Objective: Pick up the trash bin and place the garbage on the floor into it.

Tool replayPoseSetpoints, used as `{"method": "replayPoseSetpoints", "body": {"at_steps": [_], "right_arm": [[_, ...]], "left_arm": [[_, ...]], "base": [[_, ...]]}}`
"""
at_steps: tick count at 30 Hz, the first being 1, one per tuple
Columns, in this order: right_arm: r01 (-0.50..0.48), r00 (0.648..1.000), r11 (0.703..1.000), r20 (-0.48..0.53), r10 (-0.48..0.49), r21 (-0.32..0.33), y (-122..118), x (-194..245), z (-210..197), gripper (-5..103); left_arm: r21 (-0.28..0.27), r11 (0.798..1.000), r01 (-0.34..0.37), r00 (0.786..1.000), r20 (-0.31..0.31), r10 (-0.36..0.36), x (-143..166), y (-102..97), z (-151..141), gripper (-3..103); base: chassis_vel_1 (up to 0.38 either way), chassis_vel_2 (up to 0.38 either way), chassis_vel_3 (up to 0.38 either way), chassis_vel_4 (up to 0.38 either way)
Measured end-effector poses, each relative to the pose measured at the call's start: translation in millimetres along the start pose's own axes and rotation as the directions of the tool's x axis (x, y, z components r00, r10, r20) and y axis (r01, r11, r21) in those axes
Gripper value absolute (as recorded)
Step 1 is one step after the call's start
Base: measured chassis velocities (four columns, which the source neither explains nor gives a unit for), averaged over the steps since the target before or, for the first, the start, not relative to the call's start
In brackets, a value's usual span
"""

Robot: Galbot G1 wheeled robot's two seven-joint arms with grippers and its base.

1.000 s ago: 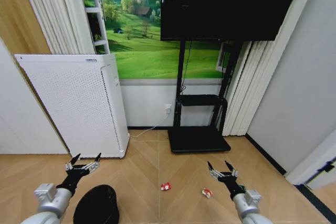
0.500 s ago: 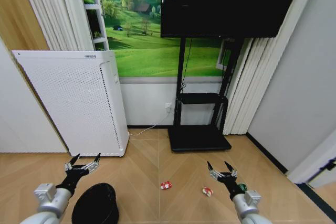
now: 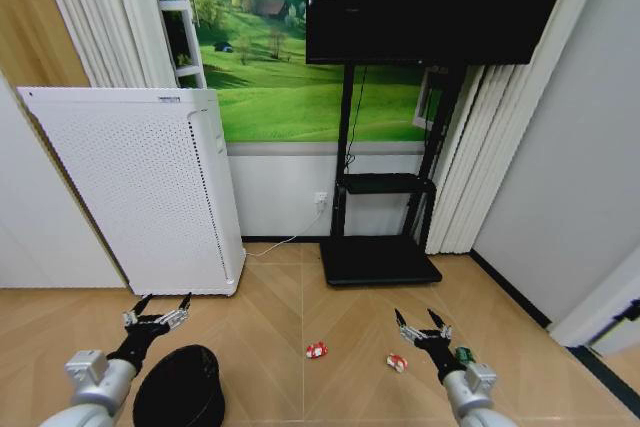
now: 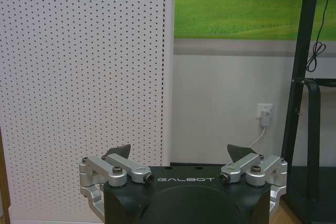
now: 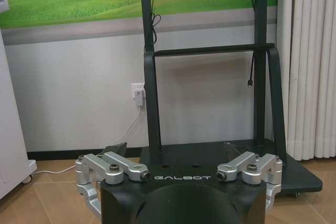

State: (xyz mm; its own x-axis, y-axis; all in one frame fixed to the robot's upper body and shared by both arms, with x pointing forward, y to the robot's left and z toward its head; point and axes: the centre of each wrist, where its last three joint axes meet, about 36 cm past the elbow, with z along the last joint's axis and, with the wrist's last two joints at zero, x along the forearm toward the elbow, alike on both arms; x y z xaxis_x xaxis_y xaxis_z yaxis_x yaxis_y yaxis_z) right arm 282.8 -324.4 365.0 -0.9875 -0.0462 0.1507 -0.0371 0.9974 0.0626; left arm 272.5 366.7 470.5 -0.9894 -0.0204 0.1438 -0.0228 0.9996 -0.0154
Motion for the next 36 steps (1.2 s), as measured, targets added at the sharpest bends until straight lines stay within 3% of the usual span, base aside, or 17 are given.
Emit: {"method": "replayPoseSetpoints", "body": {"at_steps": [36], "right_arm": [[-0.009,1.000,1.000,0.005,0.009,-0.012,-4.8,-1.2,4.0,100]], "left_arm": [[0.000,1.000,0.008,1.000,-0.014,-0.008,-0.5,-2.4,6.5,100]], "base": [[0.000,0.000,0.000,0.000]]}}
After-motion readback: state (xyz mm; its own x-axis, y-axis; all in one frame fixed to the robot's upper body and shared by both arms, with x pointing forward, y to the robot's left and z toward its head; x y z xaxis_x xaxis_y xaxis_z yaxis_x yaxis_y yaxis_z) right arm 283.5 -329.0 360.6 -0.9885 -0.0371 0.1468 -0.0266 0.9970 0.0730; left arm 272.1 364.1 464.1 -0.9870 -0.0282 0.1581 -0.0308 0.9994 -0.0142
